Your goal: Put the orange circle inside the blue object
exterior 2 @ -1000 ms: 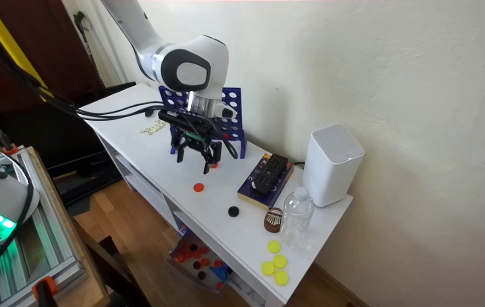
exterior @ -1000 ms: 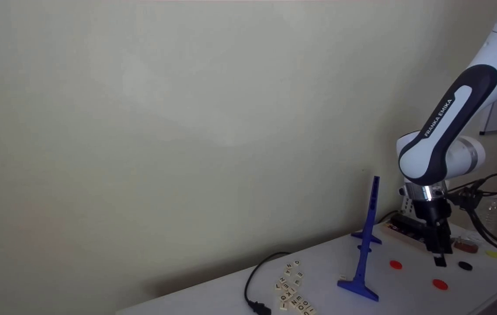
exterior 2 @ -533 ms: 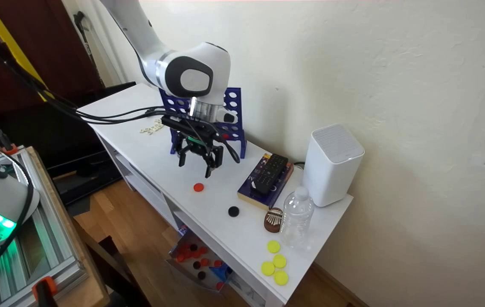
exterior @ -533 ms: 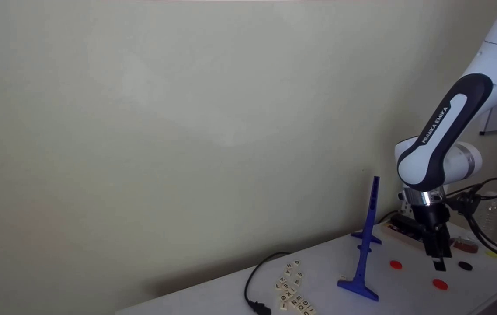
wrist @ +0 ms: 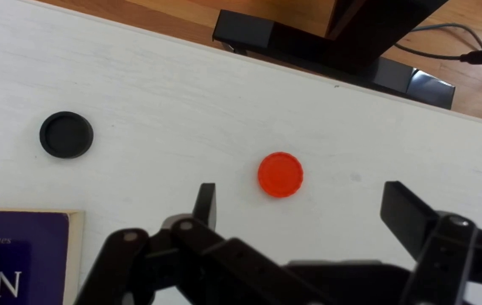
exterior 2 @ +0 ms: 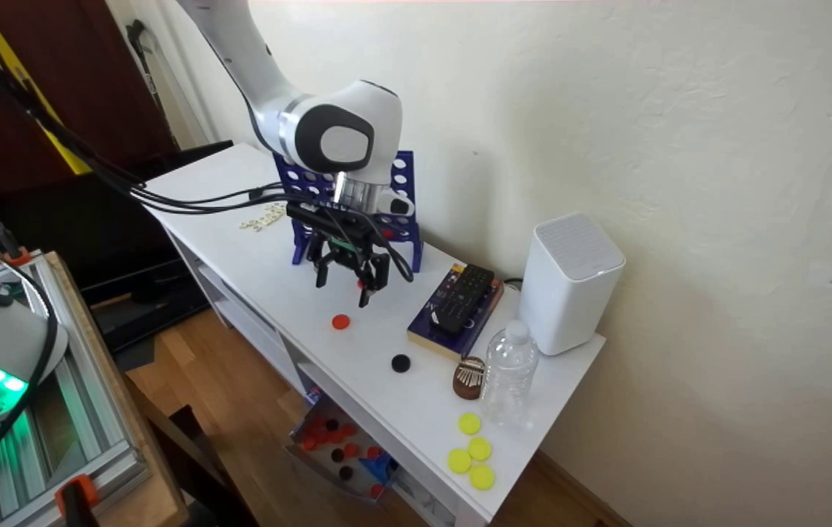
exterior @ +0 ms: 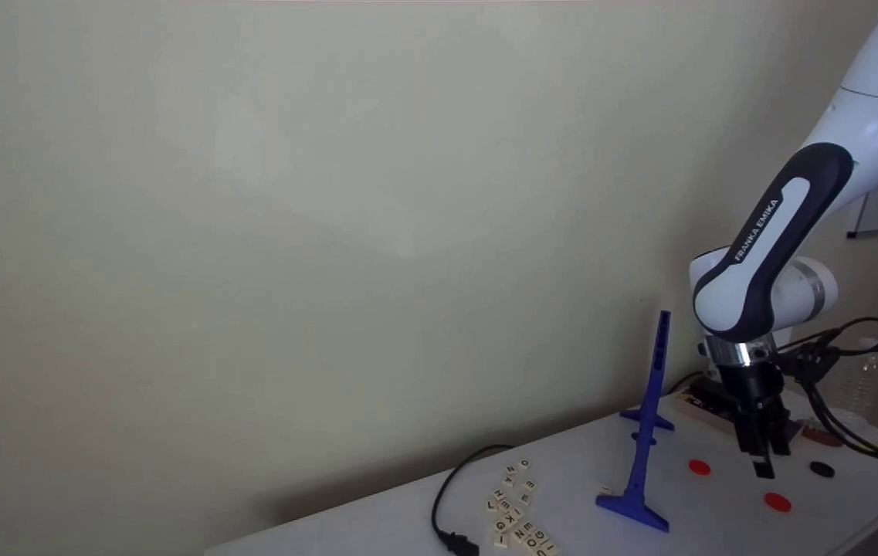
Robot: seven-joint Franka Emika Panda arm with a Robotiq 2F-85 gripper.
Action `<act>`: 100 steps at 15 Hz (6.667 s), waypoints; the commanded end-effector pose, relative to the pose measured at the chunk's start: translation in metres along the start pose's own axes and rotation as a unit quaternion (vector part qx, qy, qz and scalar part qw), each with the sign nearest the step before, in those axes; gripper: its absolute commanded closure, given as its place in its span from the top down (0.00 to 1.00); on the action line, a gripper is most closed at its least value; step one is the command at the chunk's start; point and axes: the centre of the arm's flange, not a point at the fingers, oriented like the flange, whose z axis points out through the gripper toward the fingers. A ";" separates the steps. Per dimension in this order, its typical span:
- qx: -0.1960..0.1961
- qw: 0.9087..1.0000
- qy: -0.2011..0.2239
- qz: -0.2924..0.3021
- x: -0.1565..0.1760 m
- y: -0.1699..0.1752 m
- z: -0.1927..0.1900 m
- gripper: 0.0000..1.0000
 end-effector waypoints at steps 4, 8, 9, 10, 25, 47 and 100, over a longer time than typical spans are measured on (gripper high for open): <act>-0.017 1.000 -0.022 0.006 0.026 -0.004 0.015 1.00; -0.022 0.999 -0.029 0.009 0.035 -0.007 0.024 1.00; -0.024 0.999 -0.030 0.008 0.036 -0.007 0.026 1.00; -0.026 0.999 -0.034 0.008 0.038 -0.006 0.028 1.00; -0.044 0.996 -0.083 -0.004 0.047 0.000 0.039 0.96; -0.011 0.997 -0.071 0.029 0.033 0.009 0.054 0.87; -0.006 0.997 -0.058 0.054 0.031 0.020 0.053 0.50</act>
